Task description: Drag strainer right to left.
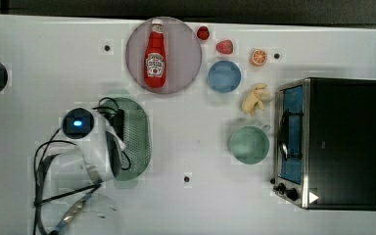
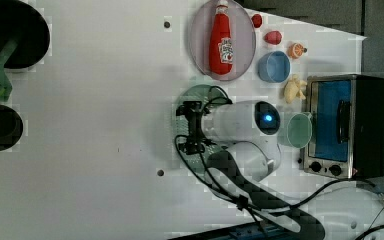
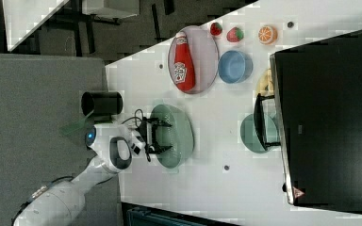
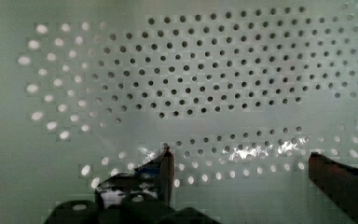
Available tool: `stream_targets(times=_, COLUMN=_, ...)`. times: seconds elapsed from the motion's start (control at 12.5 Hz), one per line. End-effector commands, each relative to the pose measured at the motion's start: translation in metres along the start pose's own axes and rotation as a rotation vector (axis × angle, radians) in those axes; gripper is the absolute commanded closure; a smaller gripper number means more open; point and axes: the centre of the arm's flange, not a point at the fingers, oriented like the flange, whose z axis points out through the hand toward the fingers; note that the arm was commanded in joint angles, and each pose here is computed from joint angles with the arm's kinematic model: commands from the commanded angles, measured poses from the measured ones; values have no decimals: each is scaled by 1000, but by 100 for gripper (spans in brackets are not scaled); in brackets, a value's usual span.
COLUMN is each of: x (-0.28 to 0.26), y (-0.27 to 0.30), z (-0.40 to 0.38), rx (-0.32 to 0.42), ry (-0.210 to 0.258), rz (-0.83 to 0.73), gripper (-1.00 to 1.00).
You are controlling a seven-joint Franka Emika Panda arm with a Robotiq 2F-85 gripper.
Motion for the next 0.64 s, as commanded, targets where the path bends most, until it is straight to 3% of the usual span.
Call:
stream_targets(times=0.08, x=-46, y=2, z=-4, rx=27, ry=-37, rz=-12, gripper=-100)
stream_targets(times=0.64, x=-95, y=0, z=2, rx=26, ry=-95, rz=74, gripper=-100)
